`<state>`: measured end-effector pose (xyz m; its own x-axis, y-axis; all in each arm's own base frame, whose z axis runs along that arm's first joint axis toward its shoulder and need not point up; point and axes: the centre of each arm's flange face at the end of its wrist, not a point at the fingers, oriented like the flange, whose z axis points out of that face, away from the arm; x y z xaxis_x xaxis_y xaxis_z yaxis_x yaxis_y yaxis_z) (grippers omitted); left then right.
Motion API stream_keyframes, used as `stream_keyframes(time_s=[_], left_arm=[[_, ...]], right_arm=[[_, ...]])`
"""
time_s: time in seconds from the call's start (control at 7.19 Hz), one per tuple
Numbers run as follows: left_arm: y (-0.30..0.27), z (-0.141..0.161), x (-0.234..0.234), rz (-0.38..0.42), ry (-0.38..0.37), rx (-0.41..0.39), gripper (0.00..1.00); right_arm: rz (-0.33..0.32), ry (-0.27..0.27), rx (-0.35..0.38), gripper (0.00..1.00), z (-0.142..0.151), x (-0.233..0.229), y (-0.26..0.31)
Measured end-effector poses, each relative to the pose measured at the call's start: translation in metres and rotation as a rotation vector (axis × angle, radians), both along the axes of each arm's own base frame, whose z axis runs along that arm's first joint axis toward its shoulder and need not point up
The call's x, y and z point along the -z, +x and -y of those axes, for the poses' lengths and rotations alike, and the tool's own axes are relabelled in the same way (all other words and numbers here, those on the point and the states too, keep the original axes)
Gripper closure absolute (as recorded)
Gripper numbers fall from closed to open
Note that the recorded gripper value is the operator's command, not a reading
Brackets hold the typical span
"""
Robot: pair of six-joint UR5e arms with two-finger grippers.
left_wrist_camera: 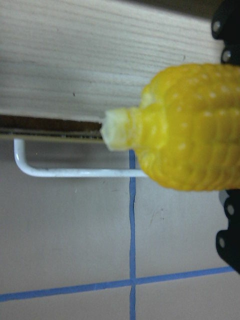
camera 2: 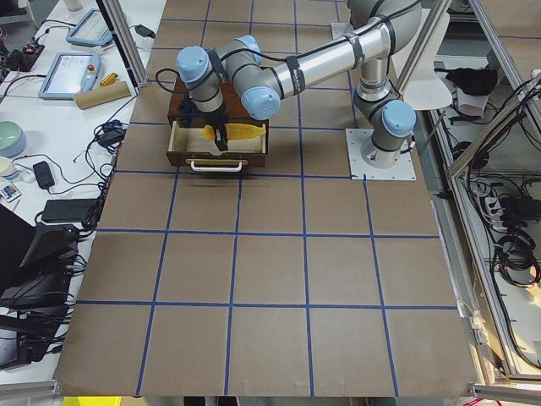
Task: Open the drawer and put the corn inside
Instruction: 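Lower the corn into the open drawer and open the left gripper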
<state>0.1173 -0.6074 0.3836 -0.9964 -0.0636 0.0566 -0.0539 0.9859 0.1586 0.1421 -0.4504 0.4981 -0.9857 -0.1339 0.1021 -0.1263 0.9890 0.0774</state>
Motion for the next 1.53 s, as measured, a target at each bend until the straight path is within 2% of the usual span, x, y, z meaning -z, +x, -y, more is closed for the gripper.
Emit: stream_keyframes(time_s=[0.14, 0.28, 1.11, 1.39, 1.53], left_arm=[[-0.012, 0.0, 0.006, 0.004, 0.004, -0.01, 0.67], [-0.017, 0.001, 0.01, 0.008, 0.001, -0.013, 0.01], [-0.021, 0.002, 0.008, 0.015, -0.012, -0.017, 0.0], [-0.043, -0.006, -0.027, 0.029, -0.064, -0.016, 0.0], [-0.072, -0.015, -0.055, 0.04, -0.106, -0.019, 0.0]], right_arm=[[0.0, 0.0, 0.0, 0.0, 0.0, 0.0, 0.0], [0.0, 0.0, 0.001, 0.0, 0.0, 0.0, 0.0], [-0.001, 0.001, 0.0, 0.0, 0.0, 0.0, 0.0], [-0.002, 0.001, -0.001, 0.0, 0.0, 0.001, 0.0], [-0.002, 0.001, 0.0, 0.0, 0.0, 0.001, 0.0]])
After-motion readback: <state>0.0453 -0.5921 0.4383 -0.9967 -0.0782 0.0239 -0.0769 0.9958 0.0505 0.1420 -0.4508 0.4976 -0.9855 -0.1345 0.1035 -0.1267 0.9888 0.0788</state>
